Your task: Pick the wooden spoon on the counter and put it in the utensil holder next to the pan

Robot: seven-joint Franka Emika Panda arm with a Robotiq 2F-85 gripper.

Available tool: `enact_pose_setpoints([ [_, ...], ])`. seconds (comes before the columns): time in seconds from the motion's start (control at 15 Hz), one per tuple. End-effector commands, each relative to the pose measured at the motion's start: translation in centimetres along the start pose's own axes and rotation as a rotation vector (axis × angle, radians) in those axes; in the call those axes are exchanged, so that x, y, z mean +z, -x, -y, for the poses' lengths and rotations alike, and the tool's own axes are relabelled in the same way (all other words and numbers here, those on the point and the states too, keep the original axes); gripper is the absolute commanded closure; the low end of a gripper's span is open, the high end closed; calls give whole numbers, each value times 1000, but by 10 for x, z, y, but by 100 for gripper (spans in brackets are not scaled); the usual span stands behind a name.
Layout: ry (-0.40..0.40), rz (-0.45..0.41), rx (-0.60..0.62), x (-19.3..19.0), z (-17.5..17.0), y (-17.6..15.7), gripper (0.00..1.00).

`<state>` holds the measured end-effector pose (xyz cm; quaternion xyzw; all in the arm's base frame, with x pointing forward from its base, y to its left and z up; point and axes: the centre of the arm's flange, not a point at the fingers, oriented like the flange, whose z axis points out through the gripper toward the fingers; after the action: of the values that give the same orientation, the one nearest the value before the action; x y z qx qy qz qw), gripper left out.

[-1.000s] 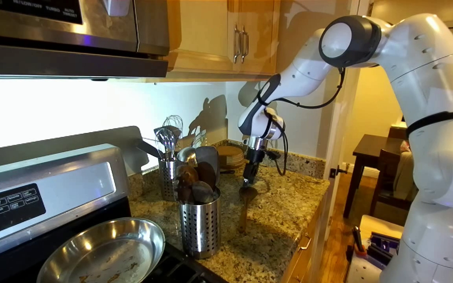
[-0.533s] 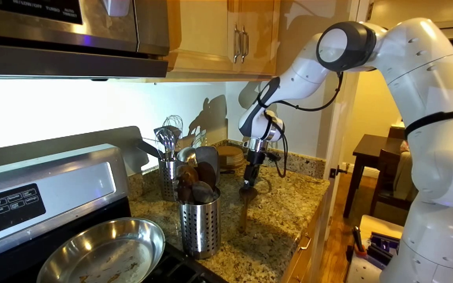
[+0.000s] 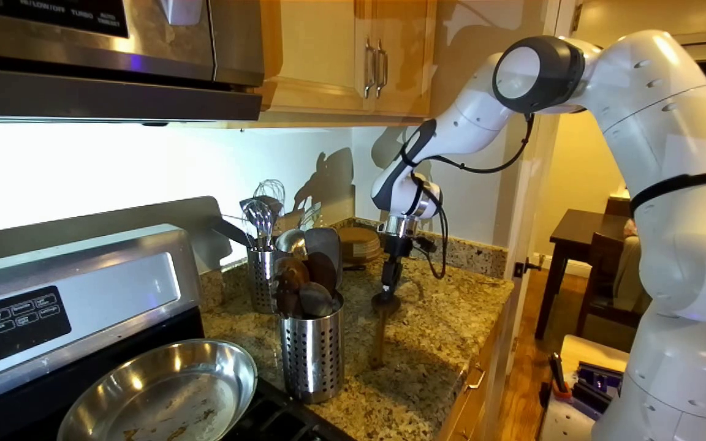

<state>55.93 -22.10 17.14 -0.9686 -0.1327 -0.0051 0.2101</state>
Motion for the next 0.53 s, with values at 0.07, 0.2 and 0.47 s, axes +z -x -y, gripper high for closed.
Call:
enact_pose_setpoints([
  [0.07,-39,7,-12,-1,-3,3,43],
  [0.2,-41,7,-6,-1,-4,4,53],
  [0.47,-49,-2,3,-3,-7,7,90],
])
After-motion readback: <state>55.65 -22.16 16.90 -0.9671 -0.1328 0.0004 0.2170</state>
